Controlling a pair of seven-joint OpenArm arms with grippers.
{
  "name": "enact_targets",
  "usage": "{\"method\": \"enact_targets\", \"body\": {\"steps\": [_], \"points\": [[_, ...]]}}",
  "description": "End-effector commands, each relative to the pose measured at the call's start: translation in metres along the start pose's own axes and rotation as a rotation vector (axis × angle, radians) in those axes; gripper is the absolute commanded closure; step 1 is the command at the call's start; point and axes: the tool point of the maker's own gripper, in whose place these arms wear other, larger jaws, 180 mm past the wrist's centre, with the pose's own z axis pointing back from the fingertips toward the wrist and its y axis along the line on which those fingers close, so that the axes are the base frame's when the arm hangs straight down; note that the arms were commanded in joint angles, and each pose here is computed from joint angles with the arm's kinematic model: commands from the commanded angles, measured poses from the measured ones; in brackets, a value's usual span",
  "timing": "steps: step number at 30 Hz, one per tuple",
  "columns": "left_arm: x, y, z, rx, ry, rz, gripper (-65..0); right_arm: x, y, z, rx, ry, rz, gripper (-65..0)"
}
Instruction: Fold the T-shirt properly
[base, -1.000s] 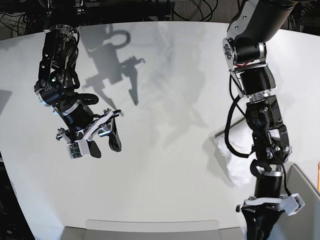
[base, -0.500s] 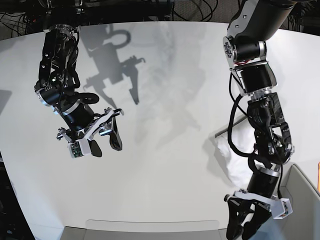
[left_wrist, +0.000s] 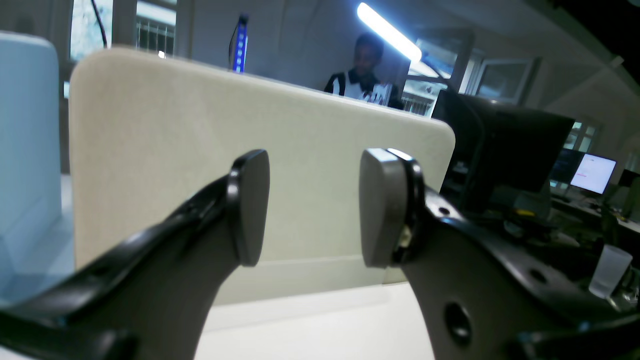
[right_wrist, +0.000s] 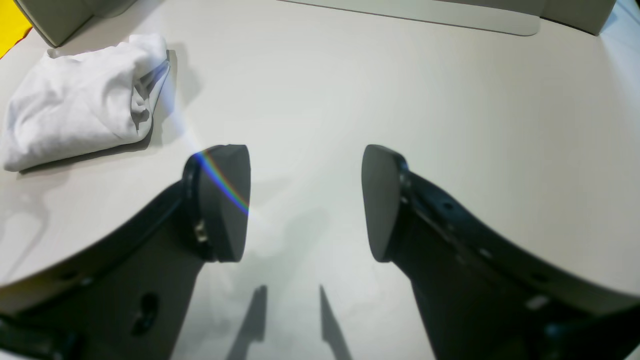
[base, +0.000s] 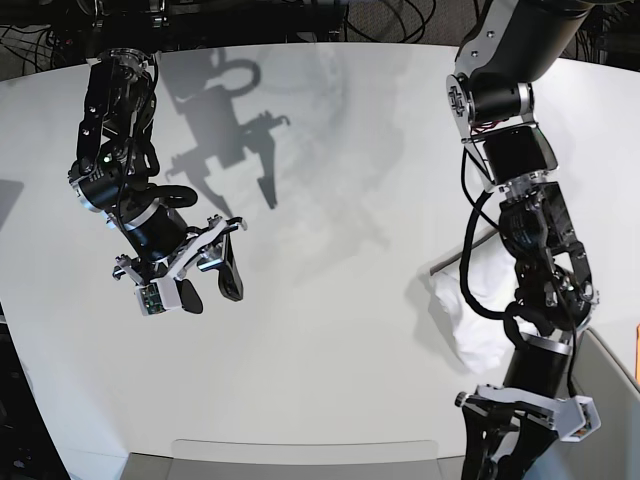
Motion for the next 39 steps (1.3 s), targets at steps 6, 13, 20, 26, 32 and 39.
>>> {"method": "enact_targets", "body": {"steps": [6, 13, 20, 26, 32, 39], "points": [[0.025, -0.005, -0.006, -0.023, -0.072, -0.015, -29.5, 0.017, 0.000, 0.003, 0.003, -0.056, 0.018, -35.1], [0.018, -0.005, -0.003, -0.019, -0.051, -0.017, -24.8, 0.017, 0.000, 0.002, 0.003, -0.058, 0.019, -35.1], [0.009, -0.006, 0.004, -0.016, -0.028, -0.019, 0.0, 0.017, 0.000, 0.002, 0.003, -0.058, 0.019, -35.1], [0.012, -0.003, 0.006, -0.024, -0.017, -0.046, -6.0, 0.017, 0.000, 0.002, 0.003, -0.058, 0.019, -35.1], [0.000, -0.002, 0.016, -0.020, 0.069, -0.075, -27.3, 0.017, 0.000, 0.002, 0.003, -0.058, 0.019, -35.1], [-0.006, -0.001, 0.016, -0.020, 0.103, -0.079, -27.3, 0.018, 0.000, 0.002, 0.003, -0.059, 0.020, -35.1]]}}
